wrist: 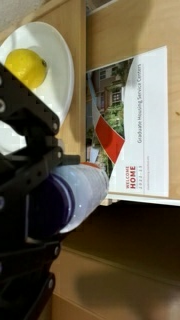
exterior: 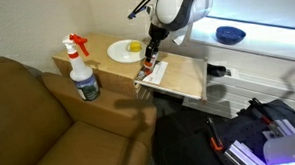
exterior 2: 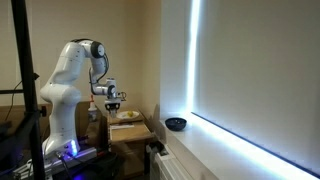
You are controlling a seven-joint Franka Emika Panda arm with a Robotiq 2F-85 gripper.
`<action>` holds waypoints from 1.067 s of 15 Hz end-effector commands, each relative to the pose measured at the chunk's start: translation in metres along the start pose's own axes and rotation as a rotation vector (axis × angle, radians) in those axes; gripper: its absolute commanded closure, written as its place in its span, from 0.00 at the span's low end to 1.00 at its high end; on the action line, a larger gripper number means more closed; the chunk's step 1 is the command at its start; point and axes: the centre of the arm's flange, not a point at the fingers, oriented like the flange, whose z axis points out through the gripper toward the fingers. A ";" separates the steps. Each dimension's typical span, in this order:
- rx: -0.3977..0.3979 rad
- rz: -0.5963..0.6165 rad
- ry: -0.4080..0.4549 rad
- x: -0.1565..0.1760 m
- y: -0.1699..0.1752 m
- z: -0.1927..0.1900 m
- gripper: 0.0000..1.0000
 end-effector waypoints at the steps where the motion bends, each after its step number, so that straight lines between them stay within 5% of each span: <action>1: 0.009 -0.008 -0.007 0.010 0.008 0.013 0.70; 8: -0.086 -0.125 -0.195 0.089 0.025 -0.003 0.70; 12: -0.054 -0.200 -0.219 0.136 0.006 0.003 0.70; 13: -0.064 -0.170 -0.201 0.109 0.000 -0.012 0.45; 16: -0.053 -0.183 -0.202 0.124 -0.006 0.001 0.45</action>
